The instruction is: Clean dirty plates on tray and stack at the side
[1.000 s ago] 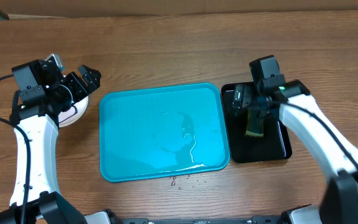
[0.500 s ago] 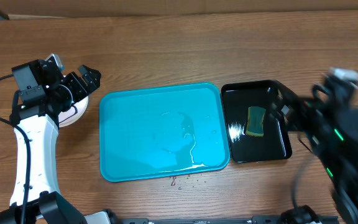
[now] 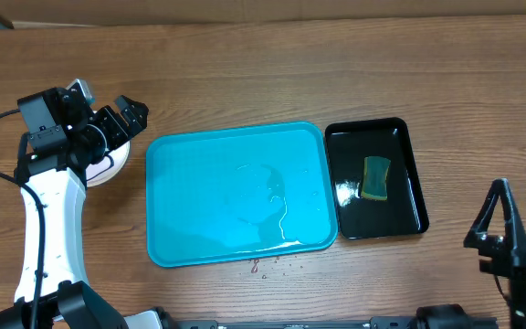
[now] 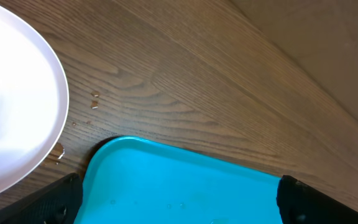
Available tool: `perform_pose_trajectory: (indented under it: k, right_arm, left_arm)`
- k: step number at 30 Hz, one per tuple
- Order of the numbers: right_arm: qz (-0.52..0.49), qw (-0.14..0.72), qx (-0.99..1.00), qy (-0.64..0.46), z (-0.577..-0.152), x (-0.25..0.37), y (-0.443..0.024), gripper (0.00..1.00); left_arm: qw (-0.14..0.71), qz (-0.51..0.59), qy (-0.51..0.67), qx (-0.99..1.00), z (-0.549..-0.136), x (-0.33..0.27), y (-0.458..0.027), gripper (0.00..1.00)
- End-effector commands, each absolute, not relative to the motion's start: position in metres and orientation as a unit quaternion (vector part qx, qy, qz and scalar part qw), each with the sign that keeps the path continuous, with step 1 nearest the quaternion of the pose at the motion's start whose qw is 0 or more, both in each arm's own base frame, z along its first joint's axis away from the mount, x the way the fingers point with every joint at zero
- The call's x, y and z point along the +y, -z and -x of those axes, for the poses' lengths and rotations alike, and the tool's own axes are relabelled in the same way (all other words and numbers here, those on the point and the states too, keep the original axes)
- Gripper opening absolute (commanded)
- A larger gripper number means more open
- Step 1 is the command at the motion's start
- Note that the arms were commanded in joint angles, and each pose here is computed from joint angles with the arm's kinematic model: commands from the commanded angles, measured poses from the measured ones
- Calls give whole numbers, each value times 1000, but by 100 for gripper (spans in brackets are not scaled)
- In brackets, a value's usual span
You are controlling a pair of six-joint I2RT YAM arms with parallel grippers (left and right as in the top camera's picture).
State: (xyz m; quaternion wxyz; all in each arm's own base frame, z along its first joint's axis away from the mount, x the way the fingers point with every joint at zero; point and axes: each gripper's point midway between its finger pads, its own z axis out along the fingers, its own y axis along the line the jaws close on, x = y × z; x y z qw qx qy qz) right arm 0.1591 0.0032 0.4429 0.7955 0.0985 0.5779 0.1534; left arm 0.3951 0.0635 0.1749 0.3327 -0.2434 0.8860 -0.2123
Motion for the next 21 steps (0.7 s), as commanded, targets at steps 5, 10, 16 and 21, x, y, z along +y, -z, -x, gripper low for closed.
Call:
perform_pose_trajectory:
  k: [5,10,16,21]
  right_arm:
    - [-20,862,470,-190,-170,26,-409,100]
    - [-8,847,493,-197,-190,33,-352,100]
    - [-21,805,560,-193,-220,34,-286,100]
    - [-34,772,607,-187,-233,33,-248,100]
  left_arm:
    - [336,227,215,888,-398,61,-177,100]
    - [336,227,215,888,-398,61,-177,100]
    - [336,227,215,888,-398,61,-177,100]
    - [336,227,215,888,-398,61,-177,100]
